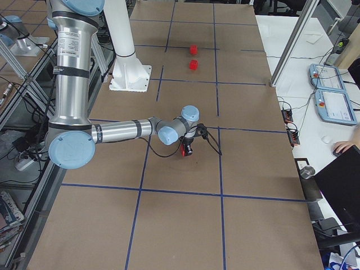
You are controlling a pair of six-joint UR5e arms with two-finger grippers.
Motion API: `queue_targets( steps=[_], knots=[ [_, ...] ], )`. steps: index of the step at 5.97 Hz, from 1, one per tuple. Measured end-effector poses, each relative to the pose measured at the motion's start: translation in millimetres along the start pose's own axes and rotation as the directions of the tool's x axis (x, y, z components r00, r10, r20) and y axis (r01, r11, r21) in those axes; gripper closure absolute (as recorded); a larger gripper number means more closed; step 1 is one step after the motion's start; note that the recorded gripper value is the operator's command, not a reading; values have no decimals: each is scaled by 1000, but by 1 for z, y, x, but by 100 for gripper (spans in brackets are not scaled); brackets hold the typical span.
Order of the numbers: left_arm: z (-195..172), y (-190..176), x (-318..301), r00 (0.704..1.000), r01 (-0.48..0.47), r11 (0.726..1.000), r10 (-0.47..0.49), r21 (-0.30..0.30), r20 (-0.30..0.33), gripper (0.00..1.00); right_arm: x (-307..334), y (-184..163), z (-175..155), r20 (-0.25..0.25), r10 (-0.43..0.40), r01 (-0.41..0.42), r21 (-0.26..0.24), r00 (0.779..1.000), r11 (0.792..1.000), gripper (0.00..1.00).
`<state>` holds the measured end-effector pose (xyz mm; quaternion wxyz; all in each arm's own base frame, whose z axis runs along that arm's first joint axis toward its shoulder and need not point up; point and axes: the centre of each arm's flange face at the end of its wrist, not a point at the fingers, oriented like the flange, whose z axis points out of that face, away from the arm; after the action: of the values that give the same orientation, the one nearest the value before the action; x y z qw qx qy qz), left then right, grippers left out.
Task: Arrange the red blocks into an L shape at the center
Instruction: 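Carry the red cube with the right gripper toward the table center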
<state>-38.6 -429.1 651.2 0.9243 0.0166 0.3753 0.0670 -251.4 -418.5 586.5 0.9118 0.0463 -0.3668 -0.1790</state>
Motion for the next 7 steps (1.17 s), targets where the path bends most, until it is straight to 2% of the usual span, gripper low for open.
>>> queue_targets(
  steps=[1, 2, 4, 6, 7],
  knots=[
    [0, 0, 0, 1000, -1, 1000, 1, 1, 0, 0, -24, -22, -17, 11, 26, -26, 14, 1000, 1000, 93],
    [0, 0, 0, 1000, -1, 1000, 1, 1, 0, 0, -67, -60, -36, 26, 76, -77, 26, 997, 997, 93],
    [0, 0, 0, 1000, -1, 1000, 1, 1, 0, 0, -211, -138, -62, 61, 192, -194, 28, 979, 981, 93],
    [0, 0, 0, 1000, 0, 1000, 0, 0, 0, 0, -353, -195, -63, 64, 317, -320, 37, 946, 947, 93],
    [0, 0, 0, 1000, 1, 1000, -1, 0, 0, 0, -416, -210, -58, 67, 364, -367, 39, 929, 929, 88]
  ],
)
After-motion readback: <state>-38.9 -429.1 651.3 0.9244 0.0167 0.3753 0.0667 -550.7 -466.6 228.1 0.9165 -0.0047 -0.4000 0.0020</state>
